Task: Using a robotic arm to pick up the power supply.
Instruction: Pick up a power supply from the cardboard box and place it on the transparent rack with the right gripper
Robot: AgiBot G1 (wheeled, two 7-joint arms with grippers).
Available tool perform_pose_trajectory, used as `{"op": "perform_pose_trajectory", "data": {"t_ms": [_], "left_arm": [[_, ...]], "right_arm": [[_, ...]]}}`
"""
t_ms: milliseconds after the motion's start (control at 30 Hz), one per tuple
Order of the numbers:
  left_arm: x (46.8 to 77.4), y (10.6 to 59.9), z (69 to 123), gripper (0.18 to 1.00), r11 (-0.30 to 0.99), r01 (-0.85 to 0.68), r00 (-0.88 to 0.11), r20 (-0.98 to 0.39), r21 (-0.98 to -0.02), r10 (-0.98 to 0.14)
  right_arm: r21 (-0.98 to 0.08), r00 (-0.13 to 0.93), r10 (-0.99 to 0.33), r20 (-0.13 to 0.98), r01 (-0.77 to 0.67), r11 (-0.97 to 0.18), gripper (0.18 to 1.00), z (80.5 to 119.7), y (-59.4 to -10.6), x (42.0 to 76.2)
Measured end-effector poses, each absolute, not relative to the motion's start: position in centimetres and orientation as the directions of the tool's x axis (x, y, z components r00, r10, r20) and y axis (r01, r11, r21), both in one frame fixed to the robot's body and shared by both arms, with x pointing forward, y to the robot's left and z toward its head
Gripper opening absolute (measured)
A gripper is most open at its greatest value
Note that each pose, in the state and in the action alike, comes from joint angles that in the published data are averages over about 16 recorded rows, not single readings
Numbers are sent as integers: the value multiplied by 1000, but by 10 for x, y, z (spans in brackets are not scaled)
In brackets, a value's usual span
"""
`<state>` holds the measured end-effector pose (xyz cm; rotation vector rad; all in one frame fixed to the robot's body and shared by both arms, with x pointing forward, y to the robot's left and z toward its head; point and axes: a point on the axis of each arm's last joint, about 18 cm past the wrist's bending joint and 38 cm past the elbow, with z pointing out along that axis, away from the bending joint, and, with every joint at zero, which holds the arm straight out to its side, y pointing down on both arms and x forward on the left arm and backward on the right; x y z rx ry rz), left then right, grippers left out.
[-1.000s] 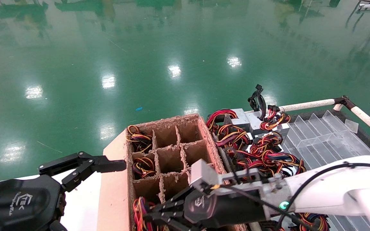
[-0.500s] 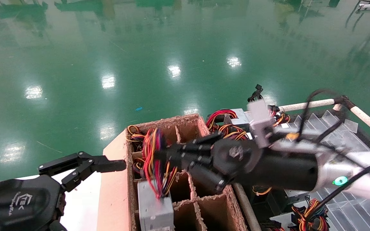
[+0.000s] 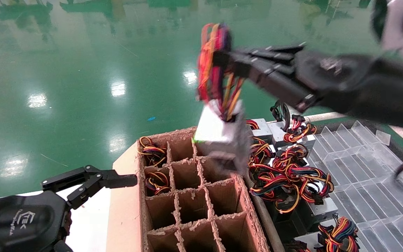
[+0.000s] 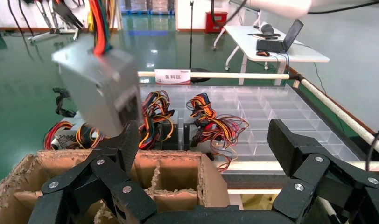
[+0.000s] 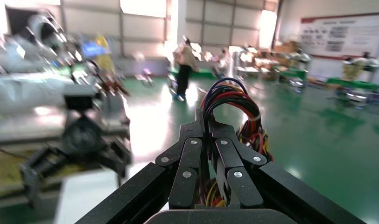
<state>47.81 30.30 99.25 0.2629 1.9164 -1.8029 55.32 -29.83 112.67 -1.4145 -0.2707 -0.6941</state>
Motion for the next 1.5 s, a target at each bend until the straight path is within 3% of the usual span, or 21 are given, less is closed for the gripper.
{"op": "perform_pose_trajectory", "data": {"t_ms": [700, 1167, 1500], "left_arm": [[478, 303, 992, 1000, 108, 461, -860, -473, -881, -190], [478, 303, 992, 1000, 108, 461, -860, -473, -881, -190], [478, 303, 992, 1000, 108, 461, -860, -473, -881, -190]], "right_arm": [[-696, 497, -507, 704, 623, -356, 193, 1208, -401, 530], [-607, 305, -528, 793, 479, -635, 193, 1227, -462, 519], [-537, 269, -468, 842, 326, -778, 193, 1215, -490, 524]]}}
